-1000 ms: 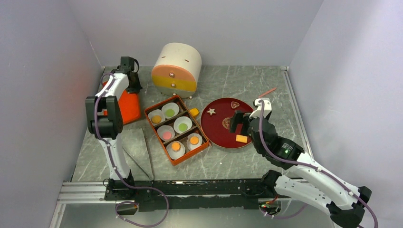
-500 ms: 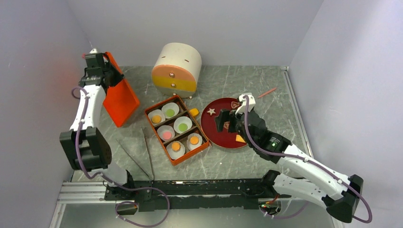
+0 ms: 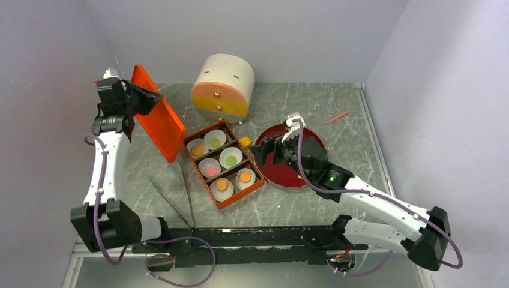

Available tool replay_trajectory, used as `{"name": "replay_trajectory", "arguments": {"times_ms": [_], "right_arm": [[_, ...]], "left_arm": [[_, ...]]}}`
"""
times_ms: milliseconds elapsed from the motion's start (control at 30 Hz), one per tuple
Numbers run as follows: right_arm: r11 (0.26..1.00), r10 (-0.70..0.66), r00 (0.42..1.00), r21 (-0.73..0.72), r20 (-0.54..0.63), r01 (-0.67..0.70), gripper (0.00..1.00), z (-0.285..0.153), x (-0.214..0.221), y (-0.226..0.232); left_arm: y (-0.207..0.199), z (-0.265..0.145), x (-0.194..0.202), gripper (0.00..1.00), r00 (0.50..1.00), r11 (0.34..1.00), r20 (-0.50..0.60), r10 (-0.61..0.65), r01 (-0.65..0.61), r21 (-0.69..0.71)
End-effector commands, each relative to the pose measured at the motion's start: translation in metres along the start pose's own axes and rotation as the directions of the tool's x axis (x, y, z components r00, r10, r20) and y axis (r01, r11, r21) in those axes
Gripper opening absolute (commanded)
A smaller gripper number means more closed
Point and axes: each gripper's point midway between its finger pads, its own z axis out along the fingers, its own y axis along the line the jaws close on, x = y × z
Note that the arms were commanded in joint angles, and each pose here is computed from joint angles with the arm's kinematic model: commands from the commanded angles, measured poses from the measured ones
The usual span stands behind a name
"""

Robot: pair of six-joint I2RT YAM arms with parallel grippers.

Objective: Pack the cookies

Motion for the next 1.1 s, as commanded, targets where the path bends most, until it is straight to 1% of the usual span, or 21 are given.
{"name": "replay_trajectory", "arguments": {"times_ms": [0,100,233,433,533,700,800,900,1067], "right_arm": [[0.989,0.067,0.989,-0.140,0.133,-0.048,1.00,0.010,-0.028,0.033],[0.982,0.070,0.981,-0.183,0.179,-0.037,0.99,0.014,-0.031,0.044],[0.974,0.048,0.967,-0.225,0.251,0.010,0.99,0.019,-0.040,0.063],[0.958,0.040,0.942,-0.281,0.334,0.060,0.96,0.026,-0.048,0.099],[0.948,0.020,0.927,-0.303,0.373,0.101,0.95,0.028,-0.046,0.119],[0.945,-0.009,0.915,-0.296,0.403,0.139,0.94,0.036,-0.041,0.144],[0.946,-0.015,0.889,-0.282,0.458,0.161,0.94,0.036,-0.043,0.156],[0.958,-0.042,0.865,-0.225,0.500,0.177,0.93,0.040,-0.043,0.159],[0.956,-0.075,0.823,-0.195,0.563,0.221,0.90,0.042,-0.047,0.171]], "left_arm": [[-0.062,-0.046,-0.016,0.05,0.997,0.975,0.065,-0.049,0.033,0.220],[-0.073,-0.064,-0.012,0.05,0.994,0.959,0.059,-0.097,0.078,0.271],[-0.087,-0.087,-0.010,0.05,0.987,0.936,0.061,-0.150,0.122,0.329],[-0.114,-0.116,0.000,0.05,0.987,0.911,0.043,-0.158,0.129,0.392],[-0.120,-0.127,0.006,0.05,0.979,0.889,0.031,-0.200,0.168,0.426],[-0.127,-0.138,0.016,0.05,0.974,0.865,-0.002,-0.225,0.201,0.460],[-0.132,-0.141,0.022,0.05,0.972,0.852,-0.028,-0.234,0.219,0.475],[-0.137,-0.145,0.030,0.05,0.966,0.834,-0.054,-0.251,0.244,0.495],[-0.143,-0.144,0.045,0.05,0.962,0.825,-0.095,-0.254,0.267,0.498]]}}
